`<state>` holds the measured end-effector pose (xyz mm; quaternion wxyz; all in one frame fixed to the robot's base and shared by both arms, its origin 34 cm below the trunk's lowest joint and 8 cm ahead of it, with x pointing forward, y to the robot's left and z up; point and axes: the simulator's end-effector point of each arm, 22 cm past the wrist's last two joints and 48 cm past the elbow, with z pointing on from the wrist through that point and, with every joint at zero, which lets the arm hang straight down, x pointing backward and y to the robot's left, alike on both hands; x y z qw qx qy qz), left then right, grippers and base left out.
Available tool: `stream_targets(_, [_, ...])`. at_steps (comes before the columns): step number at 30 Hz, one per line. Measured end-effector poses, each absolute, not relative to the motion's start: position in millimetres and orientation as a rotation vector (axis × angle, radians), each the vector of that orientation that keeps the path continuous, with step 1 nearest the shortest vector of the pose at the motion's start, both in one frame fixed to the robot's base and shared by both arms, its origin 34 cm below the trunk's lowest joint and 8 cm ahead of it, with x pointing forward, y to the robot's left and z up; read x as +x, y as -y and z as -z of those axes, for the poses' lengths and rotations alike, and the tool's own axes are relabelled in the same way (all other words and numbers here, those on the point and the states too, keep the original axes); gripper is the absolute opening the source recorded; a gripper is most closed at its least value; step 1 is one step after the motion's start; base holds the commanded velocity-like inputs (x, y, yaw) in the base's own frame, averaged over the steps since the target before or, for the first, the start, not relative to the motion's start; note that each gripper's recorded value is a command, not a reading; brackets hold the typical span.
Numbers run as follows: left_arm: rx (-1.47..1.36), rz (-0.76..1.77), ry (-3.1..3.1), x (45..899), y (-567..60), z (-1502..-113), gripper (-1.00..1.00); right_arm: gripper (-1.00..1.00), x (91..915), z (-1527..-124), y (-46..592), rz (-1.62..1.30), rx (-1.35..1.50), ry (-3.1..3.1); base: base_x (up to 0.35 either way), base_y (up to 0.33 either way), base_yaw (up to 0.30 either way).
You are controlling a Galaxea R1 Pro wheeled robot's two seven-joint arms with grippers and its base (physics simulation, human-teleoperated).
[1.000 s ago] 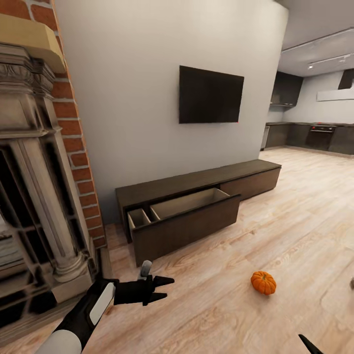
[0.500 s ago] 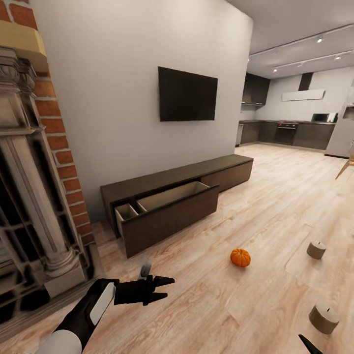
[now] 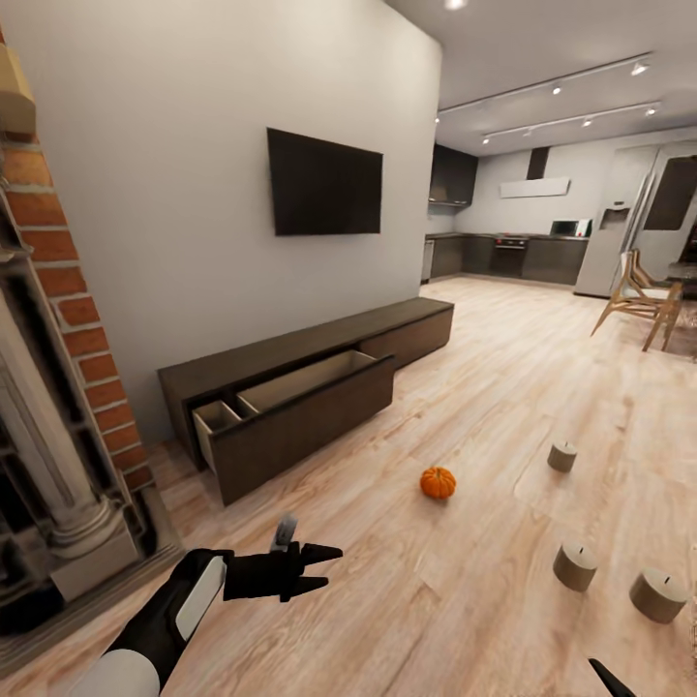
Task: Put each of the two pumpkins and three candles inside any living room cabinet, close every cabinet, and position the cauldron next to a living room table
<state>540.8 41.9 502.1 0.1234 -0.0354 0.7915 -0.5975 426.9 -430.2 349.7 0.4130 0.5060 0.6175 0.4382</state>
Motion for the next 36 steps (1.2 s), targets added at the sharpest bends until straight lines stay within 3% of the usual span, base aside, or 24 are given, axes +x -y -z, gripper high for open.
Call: stream_targets(36, [-0.112, 1.743, -2.315, 546, -43, -516, 1.0, 1.0, 431, -364, 442, -0.992, 1.217, -1.578, 0.007, 0.012, -0.283])
